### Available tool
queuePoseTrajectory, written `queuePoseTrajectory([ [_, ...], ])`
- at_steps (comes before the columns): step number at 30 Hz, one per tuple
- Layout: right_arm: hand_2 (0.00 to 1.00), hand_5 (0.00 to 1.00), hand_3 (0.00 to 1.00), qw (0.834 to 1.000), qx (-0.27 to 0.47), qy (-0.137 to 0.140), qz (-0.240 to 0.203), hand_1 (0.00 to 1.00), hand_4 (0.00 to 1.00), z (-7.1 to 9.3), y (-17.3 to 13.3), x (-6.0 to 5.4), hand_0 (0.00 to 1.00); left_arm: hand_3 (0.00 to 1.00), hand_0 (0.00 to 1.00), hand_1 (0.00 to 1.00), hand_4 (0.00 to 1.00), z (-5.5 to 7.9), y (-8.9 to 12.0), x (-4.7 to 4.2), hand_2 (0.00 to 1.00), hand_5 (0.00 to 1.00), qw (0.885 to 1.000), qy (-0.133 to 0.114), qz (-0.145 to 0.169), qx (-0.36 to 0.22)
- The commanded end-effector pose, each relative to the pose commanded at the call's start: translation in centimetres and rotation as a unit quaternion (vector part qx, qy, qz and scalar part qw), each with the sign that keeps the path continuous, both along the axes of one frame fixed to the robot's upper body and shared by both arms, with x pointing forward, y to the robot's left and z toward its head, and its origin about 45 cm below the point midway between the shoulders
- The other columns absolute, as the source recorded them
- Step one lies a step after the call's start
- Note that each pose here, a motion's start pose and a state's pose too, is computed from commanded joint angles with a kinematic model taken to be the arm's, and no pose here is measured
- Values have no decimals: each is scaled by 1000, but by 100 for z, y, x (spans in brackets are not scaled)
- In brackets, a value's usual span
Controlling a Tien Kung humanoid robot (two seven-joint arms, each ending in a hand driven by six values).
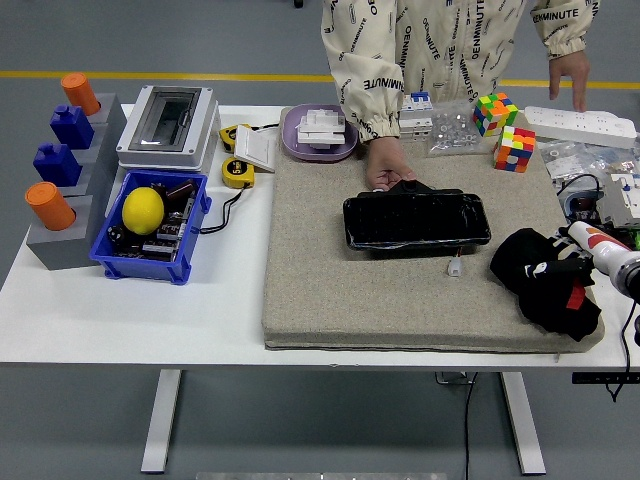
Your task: Pick the rag up,wipe the panel,place it on the desk
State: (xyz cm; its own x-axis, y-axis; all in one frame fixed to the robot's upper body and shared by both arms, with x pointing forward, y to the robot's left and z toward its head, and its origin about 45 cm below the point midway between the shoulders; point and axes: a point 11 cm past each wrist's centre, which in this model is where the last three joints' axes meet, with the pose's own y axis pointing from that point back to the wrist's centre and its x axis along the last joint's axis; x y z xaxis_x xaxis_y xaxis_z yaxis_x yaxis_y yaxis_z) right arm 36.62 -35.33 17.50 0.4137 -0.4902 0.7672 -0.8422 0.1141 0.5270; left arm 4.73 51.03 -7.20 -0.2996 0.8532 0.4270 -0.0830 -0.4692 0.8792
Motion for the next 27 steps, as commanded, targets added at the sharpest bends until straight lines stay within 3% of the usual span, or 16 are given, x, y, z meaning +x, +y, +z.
queuePoseTrajectory([
  [10, 675, 526, 689, 1000, 4, -25, -3, 581, 998, 193, -31, 37, 620, 580, 650, 663, 682, -4, -5, -7, 695, 447, 1000, 0, 1, -1],
  [11, 693, 535, 734, 1000, 4, -30, -3, 595, 998, 222, -31, 42, 640, 581, 650, 664, 682, -4, -5, -6, 695, 447, 1000, 0, 1, -1],
  [16, 693, 535, 734, 997, -11, -73, 6, 595, 998, 422, -19, 90, 640, 581, 650, 664, 682, -7, -12, -4, 695, 447, 1000, 0, 1, -1],
  [17, 744, 548, 796, 996, -14, -83, 9, 641, 998, 460, -17, 101, 700, 580, 650, 664, 682, -8, -14, -2, 695, 447, 1000, 0, 1, -1],
  [18, 744, 548, 796, 995, -19, -98, 13, 641, 998, 512, -15, 117, 700, 580, 650, 664, 682, -8, -15, 2, 695, 447, 1000, -1, 1, -2],
  [27, 797, 580, 833, 982, -66, -174, 43, 702, 998, 643, -22, 155, 748, 580, 650, 662, 682, -10, -22, 11, 695, 447, 1000, -1, 0, -2],
])
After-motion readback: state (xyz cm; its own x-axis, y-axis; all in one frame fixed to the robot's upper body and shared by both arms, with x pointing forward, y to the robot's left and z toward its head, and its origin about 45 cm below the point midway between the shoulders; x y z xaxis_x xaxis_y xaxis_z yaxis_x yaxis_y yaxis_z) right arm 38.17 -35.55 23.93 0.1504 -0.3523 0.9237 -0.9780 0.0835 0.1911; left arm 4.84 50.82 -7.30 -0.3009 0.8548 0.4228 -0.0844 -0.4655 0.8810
